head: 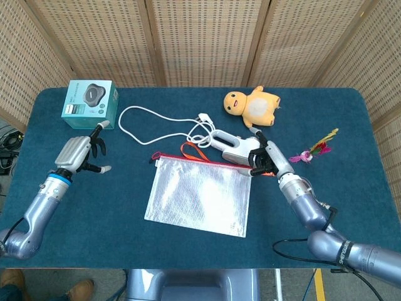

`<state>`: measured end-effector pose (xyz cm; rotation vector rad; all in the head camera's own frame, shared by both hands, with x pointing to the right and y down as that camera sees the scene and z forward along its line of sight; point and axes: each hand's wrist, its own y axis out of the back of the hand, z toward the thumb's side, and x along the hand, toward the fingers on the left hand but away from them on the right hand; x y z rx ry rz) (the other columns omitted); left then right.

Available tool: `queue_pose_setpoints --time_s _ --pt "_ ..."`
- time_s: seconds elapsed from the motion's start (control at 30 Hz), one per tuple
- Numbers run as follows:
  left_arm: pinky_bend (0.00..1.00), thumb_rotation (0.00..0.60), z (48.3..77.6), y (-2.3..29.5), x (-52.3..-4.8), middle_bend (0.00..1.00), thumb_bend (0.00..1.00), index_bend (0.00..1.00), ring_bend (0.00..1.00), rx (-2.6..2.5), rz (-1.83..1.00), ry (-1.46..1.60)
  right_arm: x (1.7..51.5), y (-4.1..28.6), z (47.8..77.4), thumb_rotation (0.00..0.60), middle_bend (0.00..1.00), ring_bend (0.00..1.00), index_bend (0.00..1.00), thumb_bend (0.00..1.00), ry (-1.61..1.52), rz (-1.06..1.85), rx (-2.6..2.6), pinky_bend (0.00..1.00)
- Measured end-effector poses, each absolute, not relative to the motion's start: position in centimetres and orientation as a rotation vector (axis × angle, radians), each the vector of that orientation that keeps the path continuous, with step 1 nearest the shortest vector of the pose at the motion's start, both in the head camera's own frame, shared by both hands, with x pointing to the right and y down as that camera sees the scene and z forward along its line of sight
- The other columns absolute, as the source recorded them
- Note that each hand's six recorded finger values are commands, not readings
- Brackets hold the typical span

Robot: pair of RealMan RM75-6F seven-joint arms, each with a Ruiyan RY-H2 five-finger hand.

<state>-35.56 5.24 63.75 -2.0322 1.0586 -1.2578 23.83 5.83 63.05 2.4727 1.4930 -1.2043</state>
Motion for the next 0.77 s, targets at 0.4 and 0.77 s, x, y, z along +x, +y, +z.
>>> queue_pose_setpoints --time_s 0.4,0.77 --pt "0.0 0.6 59.0 13.1 -40.9 0.0 0.0 0.0 0.0 -1.689 -1.373 1.066 31.4 12.0 58.4 0.6 0.0 0.0 0.04 0.0 1.669 -1.941 3.03 0.0" --pt "0.0 0.6 54.2 21.9 -43.1 0.0 0.0 0.0 0.0 -1.577 -1.406 1.074 38.6 19.3 54.8 0.6 0.0 0.0 0.03 0.0 1.795 -2.303 2.912 0.0"
